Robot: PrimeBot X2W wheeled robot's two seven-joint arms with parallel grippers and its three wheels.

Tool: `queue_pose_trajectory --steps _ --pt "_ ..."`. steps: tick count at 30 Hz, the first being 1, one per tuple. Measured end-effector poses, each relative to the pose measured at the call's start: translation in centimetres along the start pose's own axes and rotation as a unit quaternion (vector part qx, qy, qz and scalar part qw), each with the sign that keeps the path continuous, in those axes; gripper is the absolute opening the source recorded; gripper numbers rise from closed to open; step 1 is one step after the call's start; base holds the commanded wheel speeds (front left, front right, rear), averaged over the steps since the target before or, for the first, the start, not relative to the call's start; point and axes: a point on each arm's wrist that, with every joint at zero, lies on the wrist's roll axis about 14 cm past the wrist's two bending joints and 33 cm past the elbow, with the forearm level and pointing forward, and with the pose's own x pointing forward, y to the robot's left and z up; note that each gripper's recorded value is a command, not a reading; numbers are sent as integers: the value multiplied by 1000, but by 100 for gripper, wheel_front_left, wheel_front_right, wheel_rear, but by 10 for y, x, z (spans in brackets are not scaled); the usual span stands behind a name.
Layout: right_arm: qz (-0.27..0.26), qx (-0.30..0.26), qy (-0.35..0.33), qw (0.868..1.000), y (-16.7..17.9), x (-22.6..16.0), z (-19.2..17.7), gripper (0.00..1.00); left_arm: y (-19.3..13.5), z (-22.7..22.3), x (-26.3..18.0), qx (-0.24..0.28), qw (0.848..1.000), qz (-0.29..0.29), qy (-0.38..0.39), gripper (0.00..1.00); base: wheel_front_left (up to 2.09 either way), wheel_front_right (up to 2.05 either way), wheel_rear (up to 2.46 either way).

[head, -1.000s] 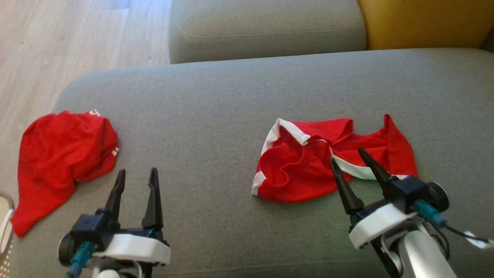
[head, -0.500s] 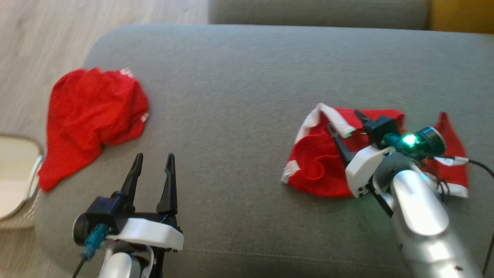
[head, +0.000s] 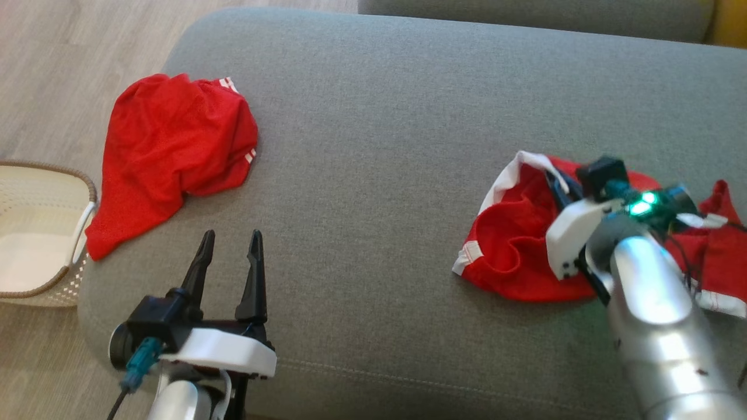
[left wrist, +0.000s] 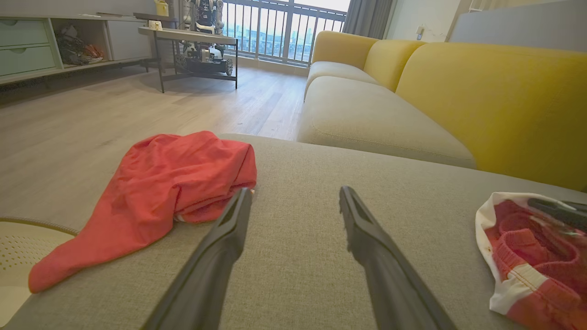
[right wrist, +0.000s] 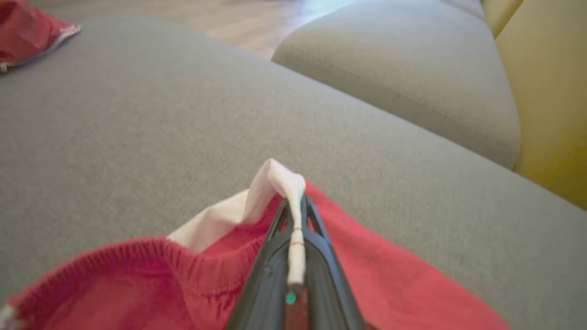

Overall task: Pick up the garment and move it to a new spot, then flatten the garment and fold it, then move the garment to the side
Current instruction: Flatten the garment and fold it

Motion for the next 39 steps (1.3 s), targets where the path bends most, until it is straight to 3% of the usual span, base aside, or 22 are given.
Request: queue_pose_trajectory --steps 4,11,14,17,23,27,31,33,39 --pt "-4 0 -48 999 -7 9 36 0 -2 1 2 0 1000 -4 -1 100 0 0 0" --pt "-36 -20 -161 986 -36 25 144 0 -8 7 4 -6 1000 -11 -10 100 0 0 0" --pt "-51 -21 -176 983 -47 28 162 0 -6 6 3 -8 1000 -7 -9 100 0 0 0" --pt "-68 -16 -169 983 -60 35 163 0 -1 4 2 -6 1000 1 -6 100 0 0 0" --pt "-111 9 -124 986 -89 47 126 0 5 3 8 -5 1000 11 -3 100 0 0 0" --pt "-170 62 -153 971 -128 43 129 0 3 0 11 -3 1000 7 3 100 0 0 0" --pt "-214 67 -183 957 -157 35 145 0 -4 -3 14 -4 1000 -4 7 100 0 0 0" --pt "-217 55 -183 957 -159 34 145 100 -5 -5 15 -8 1000 -6 9 100 0 0 0" --pt "-191 42 -156 968 -145 35 133 100 -14 -6 20 -11 1000 -19 10 100 0 0 0"
